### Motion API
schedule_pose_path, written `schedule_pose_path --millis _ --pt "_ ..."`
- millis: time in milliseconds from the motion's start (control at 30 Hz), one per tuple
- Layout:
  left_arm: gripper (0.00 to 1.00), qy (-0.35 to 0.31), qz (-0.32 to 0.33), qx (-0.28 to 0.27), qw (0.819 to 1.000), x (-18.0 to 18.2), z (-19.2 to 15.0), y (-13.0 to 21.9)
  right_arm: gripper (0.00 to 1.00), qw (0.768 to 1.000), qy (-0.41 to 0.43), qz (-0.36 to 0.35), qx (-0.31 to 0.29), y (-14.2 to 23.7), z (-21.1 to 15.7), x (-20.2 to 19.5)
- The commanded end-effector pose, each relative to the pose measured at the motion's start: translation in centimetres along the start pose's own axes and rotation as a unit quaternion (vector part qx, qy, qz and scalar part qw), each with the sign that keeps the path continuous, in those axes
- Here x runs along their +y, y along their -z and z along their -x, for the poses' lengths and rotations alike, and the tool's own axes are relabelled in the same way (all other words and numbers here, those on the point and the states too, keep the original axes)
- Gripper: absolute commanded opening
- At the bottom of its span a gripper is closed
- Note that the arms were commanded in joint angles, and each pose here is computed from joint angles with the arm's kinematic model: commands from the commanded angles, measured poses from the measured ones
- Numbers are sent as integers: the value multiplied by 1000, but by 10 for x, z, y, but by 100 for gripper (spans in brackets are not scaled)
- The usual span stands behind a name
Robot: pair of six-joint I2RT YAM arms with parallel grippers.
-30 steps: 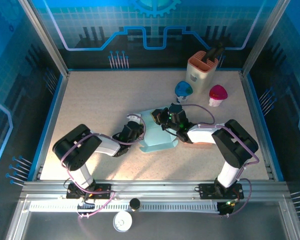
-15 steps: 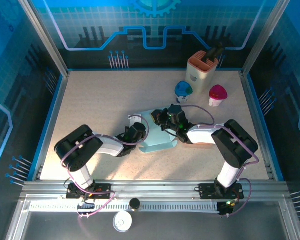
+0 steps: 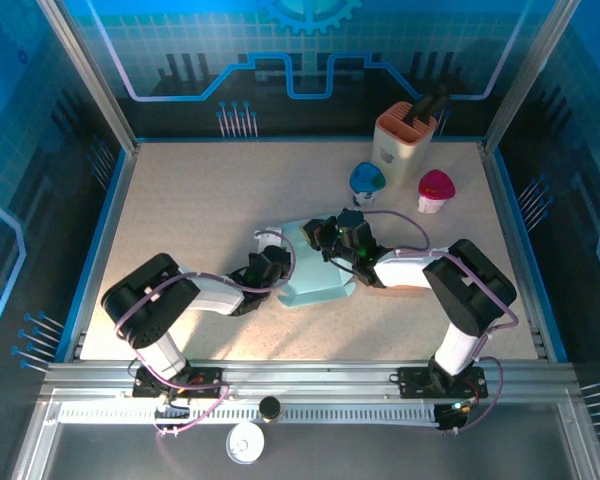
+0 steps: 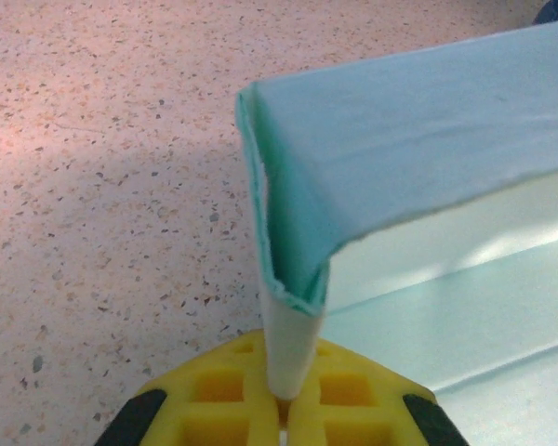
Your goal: Fold the paper box
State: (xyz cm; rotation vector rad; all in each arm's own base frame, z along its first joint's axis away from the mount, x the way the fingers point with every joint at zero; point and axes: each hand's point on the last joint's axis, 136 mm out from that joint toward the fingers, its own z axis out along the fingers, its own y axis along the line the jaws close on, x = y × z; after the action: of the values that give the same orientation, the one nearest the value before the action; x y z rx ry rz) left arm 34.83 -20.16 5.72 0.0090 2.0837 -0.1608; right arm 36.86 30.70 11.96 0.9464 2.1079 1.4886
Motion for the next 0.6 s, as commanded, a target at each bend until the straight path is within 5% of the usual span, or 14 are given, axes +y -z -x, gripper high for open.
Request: schedule_pose_path --millis 0,133,267,367,567 --pt "1 6 -14 -31 999 -8 21 7 0 999 -2 -43 -1 -1 -4 -29" --pt "0 9 5 -20 1000 -4 20 6 4 999 7 -37 0 1 -7 -21" --pt "0 14 38 -13 999 7 23 10 39 999 35 -37 -15 16 -6 -8" --pt "0 19 55 -4 998 14 31 16 54 996 76 -37 -34 37 0 9" --pt "0 45 65 41 996 28 55 24 64 986 153 -35 -63 84 22 43"
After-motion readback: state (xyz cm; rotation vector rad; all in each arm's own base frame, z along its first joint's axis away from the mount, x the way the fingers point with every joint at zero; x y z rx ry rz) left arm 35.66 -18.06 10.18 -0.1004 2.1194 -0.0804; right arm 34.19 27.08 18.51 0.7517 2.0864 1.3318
